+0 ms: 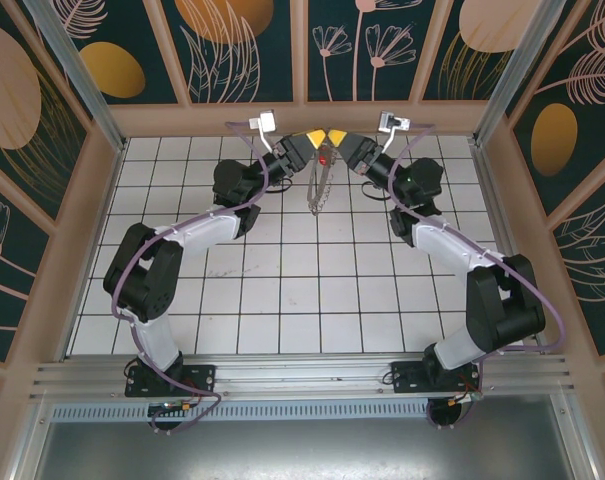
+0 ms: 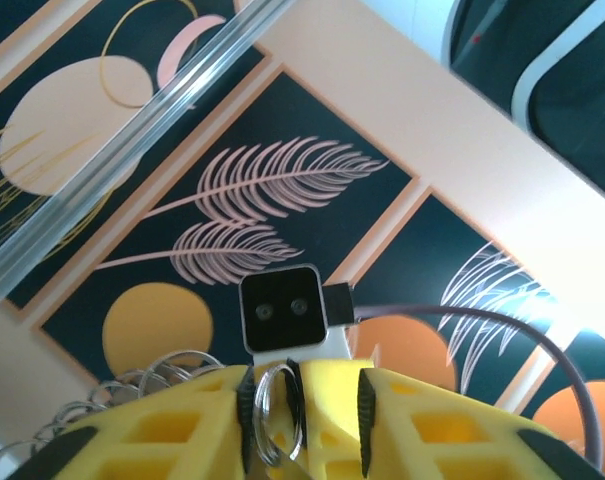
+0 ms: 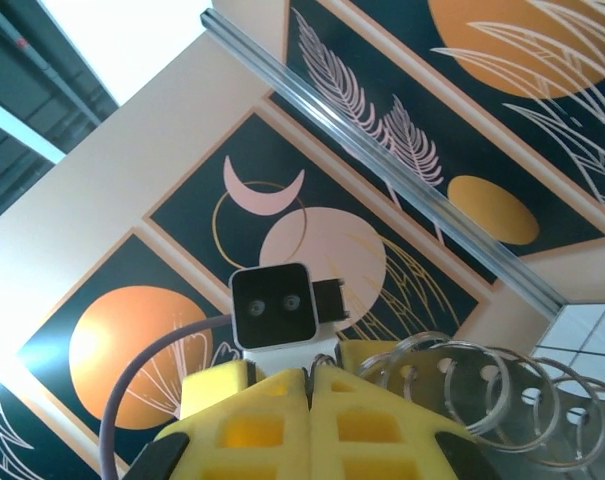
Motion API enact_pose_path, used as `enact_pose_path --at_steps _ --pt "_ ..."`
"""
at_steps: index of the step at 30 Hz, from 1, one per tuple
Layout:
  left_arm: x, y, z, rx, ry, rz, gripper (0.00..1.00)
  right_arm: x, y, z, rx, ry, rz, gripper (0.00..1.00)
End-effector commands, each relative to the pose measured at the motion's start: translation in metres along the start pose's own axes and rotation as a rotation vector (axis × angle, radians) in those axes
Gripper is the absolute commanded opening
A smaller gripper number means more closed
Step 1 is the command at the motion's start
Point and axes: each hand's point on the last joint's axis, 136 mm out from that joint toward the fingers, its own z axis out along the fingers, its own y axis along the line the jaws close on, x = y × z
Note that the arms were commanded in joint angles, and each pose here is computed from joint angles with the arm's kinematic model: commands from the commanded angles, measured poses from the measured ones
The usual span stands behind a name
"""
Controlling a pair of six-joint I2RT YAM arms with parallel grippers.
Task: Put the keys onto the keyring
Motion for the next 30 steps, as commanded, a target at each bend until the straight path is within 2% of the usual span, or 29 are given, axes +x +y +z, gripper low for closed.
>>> enact_pose_path --at_steps 1,7,15,21,30 --pt "-0.013 -0.021 0.0 -0.007 0.011 0.11 0.42 -0.014 0.016 -0.005 -0.042 0.021 -0.088 0.0" --pt "-0.012 -0.012 -0.002 -0.065 0.106 0.158 0.49 -0.013 0.003 -0.018 -0.017 0.102 -0.122 0.0" --pt "0.007 0.008 0.006 -0.101 0.279 0.19 0.5 -0.006 -0.003 -0.028 -0.022 0.16 -0.139 0.0" --pt "0.013 0.019 0.009 -0.094 0.326 0.179 0.5 -0.001 0.002 -0.03 -0.056 0.181 -0.136 0.0" --pt "0.017 0.014 0.007 -0.04 0.372 0.189 0.49 0.003 0.009 -0.033 -0.083 0.196 -0.137 0.0"
